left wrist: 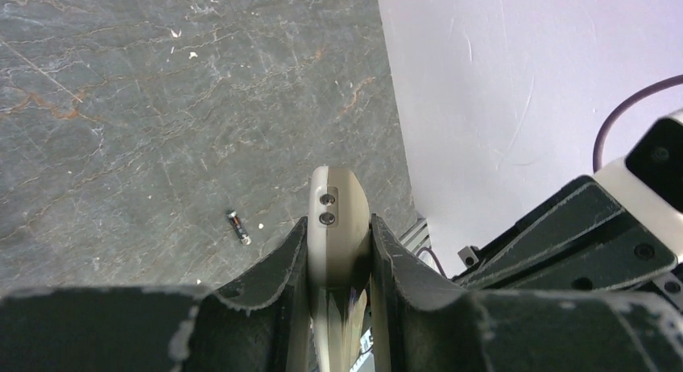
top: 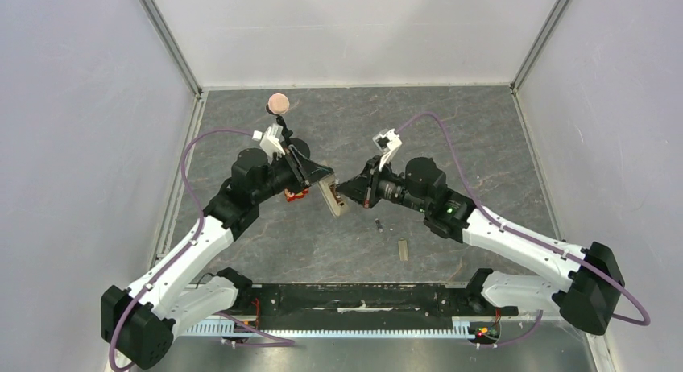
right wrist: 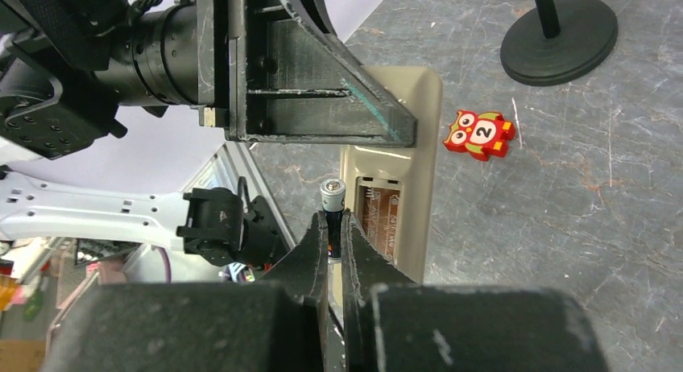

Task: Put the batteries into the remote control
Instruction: Load the battery into the remote control.

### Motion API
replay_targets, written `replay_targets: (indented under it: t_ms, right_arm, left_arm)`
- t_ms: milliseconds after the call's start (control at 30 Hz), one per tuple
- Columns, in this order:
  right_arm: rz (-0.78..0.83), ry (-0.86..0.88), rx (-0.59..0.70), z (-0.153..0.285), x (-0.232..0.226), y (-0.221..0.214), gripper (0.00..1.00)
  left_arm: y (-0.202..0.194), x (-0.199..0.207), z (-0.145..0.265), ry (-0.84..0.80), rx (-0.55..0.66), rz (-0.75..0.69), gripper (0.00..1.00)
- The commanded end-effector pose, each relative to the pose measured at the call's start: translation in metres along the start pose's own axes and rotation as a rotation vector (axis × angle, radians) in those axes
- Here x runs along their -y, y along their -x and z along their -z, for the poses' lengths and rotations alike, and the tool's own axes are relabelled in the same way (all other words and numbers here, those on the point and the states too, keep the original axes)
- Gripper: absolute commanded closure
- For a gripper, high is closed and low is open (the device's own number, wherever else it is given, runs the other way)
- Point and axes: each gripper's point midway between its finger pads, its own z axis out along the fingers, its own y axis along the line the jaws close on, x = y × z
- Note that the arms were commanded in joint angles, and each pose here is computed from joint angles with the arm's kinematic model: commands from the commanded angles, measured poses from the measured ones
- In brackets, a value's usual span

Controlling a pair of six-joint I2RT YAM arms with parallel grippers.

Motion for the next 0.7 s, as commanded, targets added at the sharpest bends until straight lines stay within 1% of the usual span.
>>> replay_targets:
  t_ms: [0,133,267,467,667]
  right_arm:
    - [0.12,-0.069,0.041,-0.009,-0.002,0.011,1.0]
    - [0.182,-0.114,0.039,-0.015,0.002,0.009,1.0]
    - [0.212,-0.159,0.037,-0.016,0.01,0.009,1.0]
    - [0.228,-0.179,0.041,-0.017,0.013,0.009,1.0]
    - [0.239,-0.196,0.046,-0.017,0.016,0.01,1.0]
  left_arm:
    - [0.02,0.04,0.004,-0.127,0.046,-0.016,0.98]
    - [0.019,0.04,0.005,-0.133,0.042,-0.032,0.98]
    - [0.019,0.041,0.006,-0.134,0.039,-0.06,0.98]
    - [0.021,0.042,0.006,-0.135,0.043,-0.1,0.98]
    - [0.017,0.034,0.005,-0.106,0.027,-0.105,0.98]
